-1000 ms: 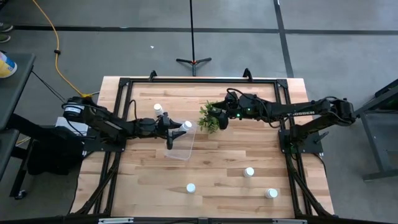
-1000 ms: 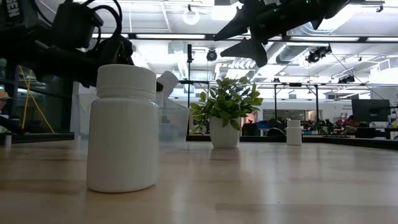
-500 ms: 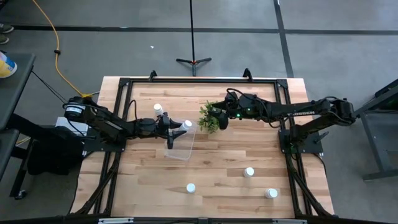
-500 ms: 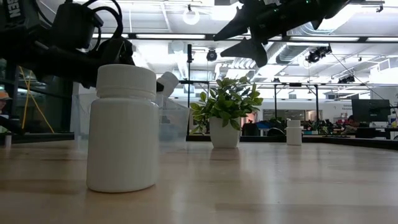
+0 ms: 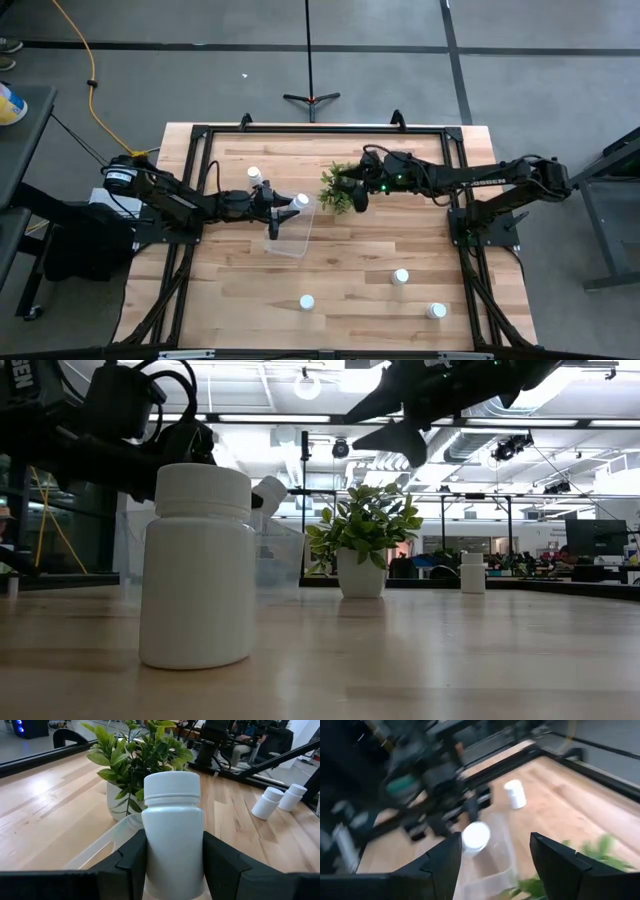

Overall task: Pick and place pill bottles into a basket
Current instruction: Put the white pill bottle into the transparent bin

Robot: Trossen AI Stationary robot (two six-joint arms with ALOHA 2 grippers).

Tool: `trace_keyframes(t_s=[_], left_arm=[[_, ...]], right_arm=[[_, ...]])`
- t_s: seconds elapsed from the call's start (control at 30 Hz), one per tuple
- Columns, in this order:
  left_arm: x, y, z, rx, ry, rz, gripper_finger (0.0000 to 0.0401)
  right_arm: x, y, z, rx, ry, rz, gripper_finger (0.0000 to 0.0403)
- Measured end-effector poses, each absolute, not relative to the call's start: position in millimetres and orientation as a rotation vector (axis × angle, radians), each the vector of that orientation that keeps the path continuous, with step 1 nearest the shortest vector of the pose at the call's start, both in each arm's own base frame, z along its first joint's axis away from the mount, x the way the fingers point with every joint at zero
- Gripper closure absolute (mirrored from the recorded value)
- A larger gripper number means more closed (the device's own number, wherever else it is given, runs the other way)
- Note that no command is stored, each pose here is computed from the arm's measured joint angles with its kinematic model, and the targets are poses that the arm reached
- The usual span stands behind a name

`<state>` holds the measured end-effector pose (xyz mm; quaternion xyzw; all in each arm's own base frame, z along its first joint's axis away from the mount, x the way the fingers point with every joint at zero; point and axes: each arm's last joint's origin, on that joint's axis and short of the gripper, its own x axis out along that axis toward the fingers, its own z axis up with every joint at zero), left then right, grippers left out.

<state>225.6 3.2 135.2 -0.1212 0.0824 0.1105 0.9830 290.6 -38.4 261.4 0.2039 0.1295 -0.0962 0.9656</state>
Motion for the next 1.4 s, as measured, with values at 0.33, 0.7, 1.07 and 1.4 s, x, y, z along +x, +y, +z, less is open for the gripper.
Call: trace_keyframes(t_s=[0.33, 0.7, 1.07, 1.4], left_arm=[[225.5, 1.9, 133.9, -0.212, 0.188, 0.178, 0.021], [239.7, 0.6, 140.5, -0.234, 0.282, 0.153, 0.021], [277.7, -0.8, 178.8, -0.036, 0.66, 0.104, 0.021], [265.8, 2.5, 205.2, 0.041, 0.622, 0.083, 0.021]], right_arm=[[305.2, -21.5, 250.4, 0.232, 0.263, -0.12, 0.0178], [307.5, -23.0, 245.4, 0.285, 0.271, -0.172, 0.0179], [307.5, -22.9, 245.4, 0.313, 0.27, -0.17, 0.0178], [307.3, -23.0, 244.9, 0.312, 0.277, -0.171, 0.0178]])
